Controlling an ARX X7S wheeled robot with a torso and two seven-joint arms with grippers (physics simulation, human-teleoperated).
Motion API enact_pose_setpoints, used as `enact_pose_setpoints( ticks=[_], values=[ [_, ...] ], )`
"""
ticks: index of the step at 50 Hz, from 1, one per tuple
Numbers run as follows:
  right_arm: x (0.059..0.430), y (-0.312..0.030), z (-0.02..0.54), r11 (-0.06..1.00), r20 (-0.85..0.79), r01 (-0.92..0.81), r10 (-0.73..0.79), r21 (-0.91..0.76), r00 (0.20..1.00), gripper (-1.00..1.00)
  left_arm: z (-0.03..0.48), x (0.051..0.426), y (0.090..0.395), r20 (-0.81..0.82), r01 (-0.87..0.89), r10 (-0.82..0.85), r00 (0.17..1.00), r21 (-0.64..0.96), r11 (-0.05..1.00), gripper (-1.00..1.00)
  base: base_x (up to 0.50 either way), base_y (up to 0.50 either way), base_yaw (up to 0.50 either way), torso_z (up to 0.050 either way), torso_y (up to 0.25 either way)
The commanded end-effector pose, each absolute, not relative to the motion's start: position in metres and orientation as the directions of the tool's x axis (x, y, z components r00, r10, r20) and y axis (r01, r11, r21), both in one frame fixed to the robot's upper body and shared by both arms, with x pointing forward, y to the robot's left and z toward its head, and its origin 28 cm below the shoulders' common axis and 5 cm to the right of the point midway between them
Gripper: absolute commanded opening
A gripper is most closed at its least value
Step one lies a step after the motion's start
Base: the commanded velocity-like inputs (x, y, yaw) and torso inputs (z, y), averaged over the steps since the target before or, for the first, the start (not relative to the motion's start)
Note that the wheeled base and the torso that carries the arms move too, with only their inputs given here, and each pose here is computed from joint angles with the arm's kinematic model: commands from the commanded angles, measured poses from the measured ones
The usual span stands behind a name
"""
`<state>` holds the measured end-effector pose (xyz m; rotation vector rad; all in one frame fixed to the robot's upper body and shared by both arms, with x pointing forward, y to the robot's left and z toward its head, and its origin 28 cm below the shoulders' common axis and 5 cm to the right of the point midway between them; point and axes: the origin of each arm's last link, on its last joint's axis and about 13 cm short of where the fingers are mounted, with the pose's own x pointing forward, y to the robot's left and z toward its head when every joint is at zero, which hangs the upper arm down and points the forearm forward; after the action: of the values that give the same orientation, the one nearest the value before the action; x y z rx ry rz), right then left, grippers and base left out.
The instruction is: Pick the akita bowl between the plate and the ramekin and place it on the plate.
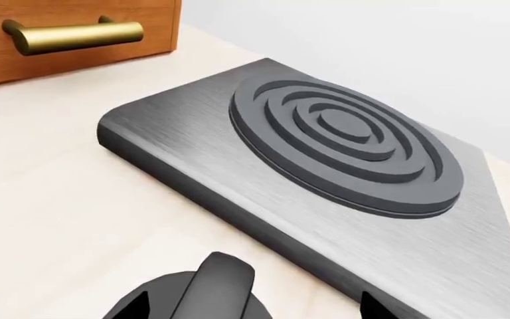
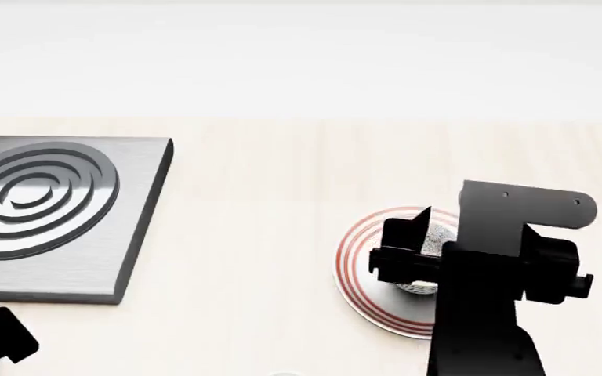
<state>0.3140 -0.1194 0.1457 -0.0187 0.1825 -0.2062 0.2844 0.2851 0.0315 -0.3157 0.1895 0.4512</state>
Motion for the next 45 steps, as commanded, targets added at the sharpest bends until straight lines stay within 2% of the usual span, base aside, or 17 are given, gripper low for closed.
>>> enact_pose_setpoints(
  ticks=[1,21,37,45],
  values=[
    [0.283,-0.117,0.137,0.978,-0.115,0.202,-0.207,-0.054,0.972,1.0,0.031,0.285,0.285,-0.246,-0.456,0.399,0.883,-0.255,0.853,1.0,0.0,0.0,0.0,0.0,0.0],
    [0.247,-0.109,0.125,0.982,-0.086,0.18,-0.185,-0.061,0.979,1.0,0.031,0.284,0.285,-0.245,-0.457,0.4,0.883,-0.253,0.853,1.0,0.0,0.0,0.0,0.0,0.0],
    [0.229,-0.112,0.112,0.971,-0.057,0.223,-0.228,-0.084,0.972,1.0,0.032,0.283,0.285,-0.242,-0.456,0.4,0.884,-0.252,0.854,1.0,0.0,0.0,0.0,0.0,0.0],
    [0.223,-0.116,0.116,0.961,0.01,0.259,-0.259,-0.1,0.966,1.0,0.032,0.283,0.285,-0.242,-0.453,0.397,0.885,-0.257,0.854,1.0,0.0,0.0,0.0,0.0,0.0]
  ],
)
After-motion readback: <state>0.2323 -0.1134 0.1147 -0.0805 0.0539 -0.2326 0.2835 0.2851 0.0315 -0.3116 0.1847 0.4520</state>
